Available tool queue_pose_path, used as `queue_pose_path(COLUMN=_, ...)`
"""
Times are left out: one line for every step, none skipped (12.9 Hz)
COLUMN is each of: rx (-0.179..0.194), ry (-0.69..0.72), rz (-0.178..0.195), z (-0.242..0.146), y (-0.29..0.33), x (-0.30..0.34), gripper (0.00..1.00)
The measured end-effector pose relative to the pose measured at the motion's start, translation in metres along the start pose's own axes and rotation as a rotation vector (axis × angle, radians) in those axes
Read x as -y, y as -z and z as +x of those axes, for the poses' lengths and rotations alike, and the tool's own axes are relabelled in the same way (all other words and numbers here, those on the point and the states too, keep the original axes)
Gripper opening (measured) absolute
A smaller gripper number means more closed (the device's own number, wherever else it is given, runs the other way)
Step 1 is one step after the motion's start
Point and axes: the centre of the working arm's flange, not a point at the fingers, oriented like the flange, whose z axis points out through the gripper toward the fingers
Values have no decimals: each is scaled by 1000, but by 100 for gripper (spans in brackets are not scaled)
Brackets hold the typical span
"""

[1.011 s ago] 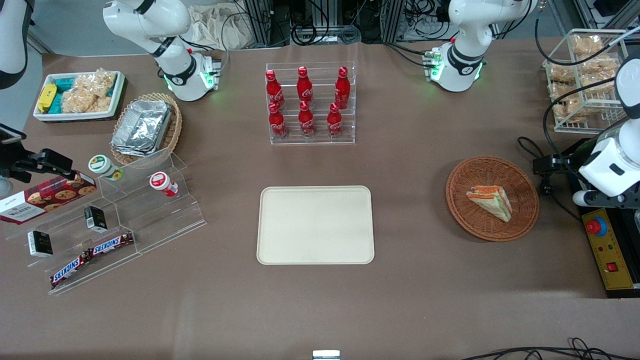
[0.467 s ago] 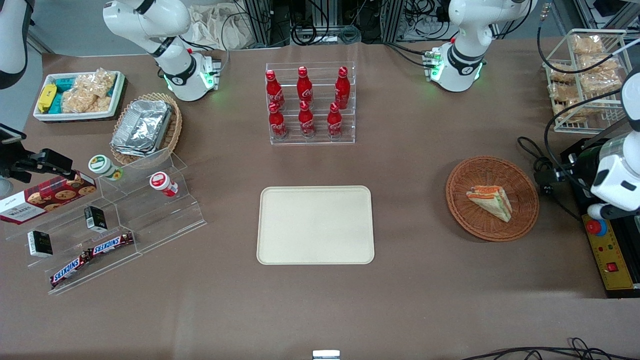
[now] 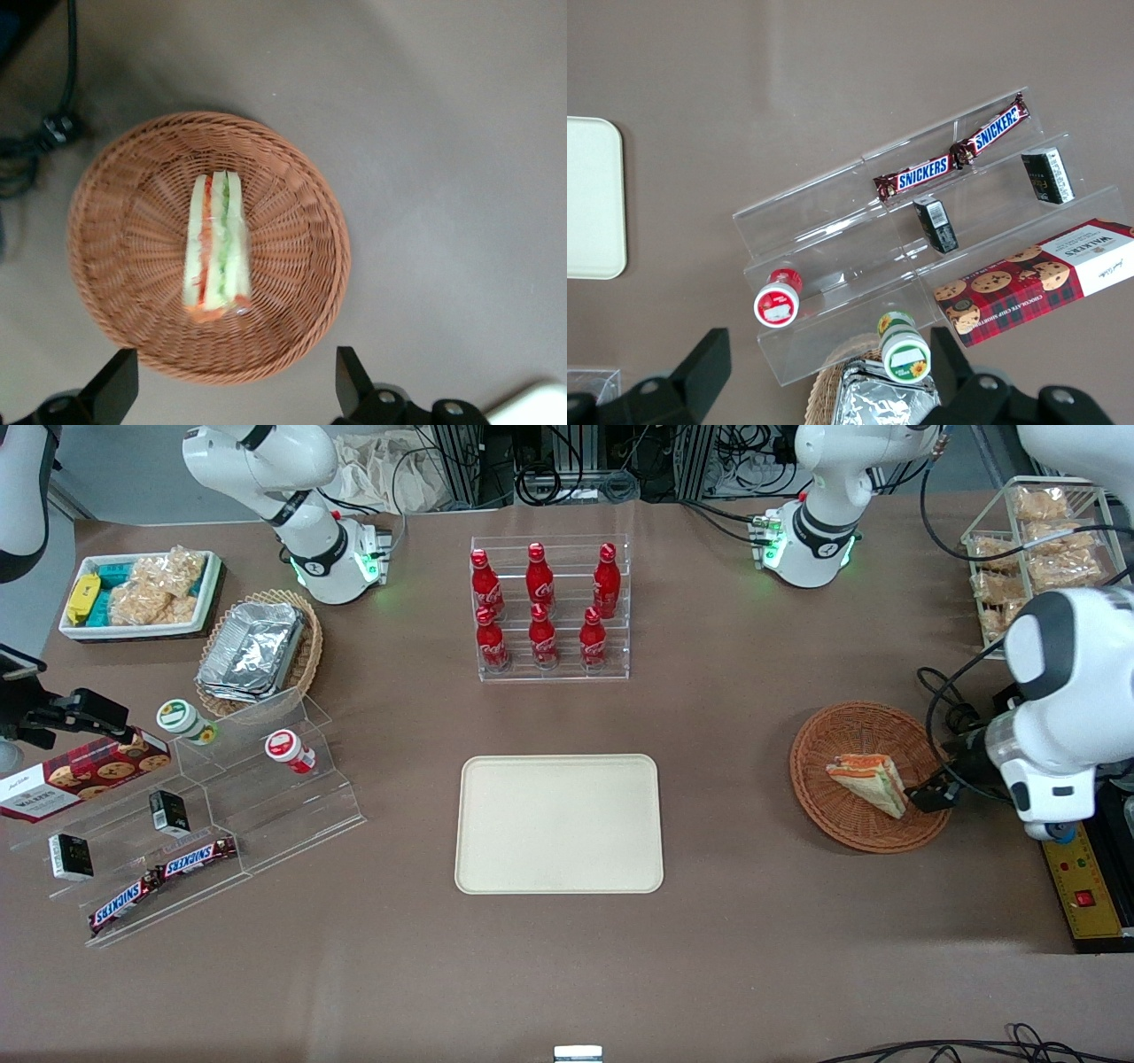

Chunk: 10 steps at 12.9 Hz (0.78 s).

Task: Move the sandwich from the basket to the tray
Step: 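Move the left gripper over the wicker basket toward the sandwich, then lower the left gripper and close it on the wrapped sandwich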

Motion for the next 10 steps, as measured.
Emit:
queue_pose_path(rx=-1, ry=45, rz=-4, z=-3, y=-18, x=1, gripper=100)
queue_pose_path(rx=0, ry=68, rz=-5, z=-6, y=-36, x=3, gripper=100)
queue_pose_path(rx=4, ry=76, rz=-3, z=-10, y=-53, x=5, gripper=100)
queue_pose_path(rx=7, ry=82, rz=1, z=-14, y=-68, x=9, gripper=100)
queue_pose_path(rx=12, ry=87, rz=8, z=-17, y=-80, x=14, gripper=100)
queue_pose_path(rx=14, ry=88, rz=17, z=-19, y=-88, x=18, gripper=100)
queue_pose_path(rx=8, ry=82, rz=27, z=-21, y=-94, x=22, gripper=100)
queue_pose_path(rx=1, ry=72, rz=39, z=-23, y=-101, x=25, gripper=100)
queue_pose_path(rx=-7, ry=60, rz=50, z=-26, y=-109, x=29, gripper=100)
queue_pose_path(rx=-13, ry=52, rz=54, z=-29, y=-117, x=32, gripper=100)
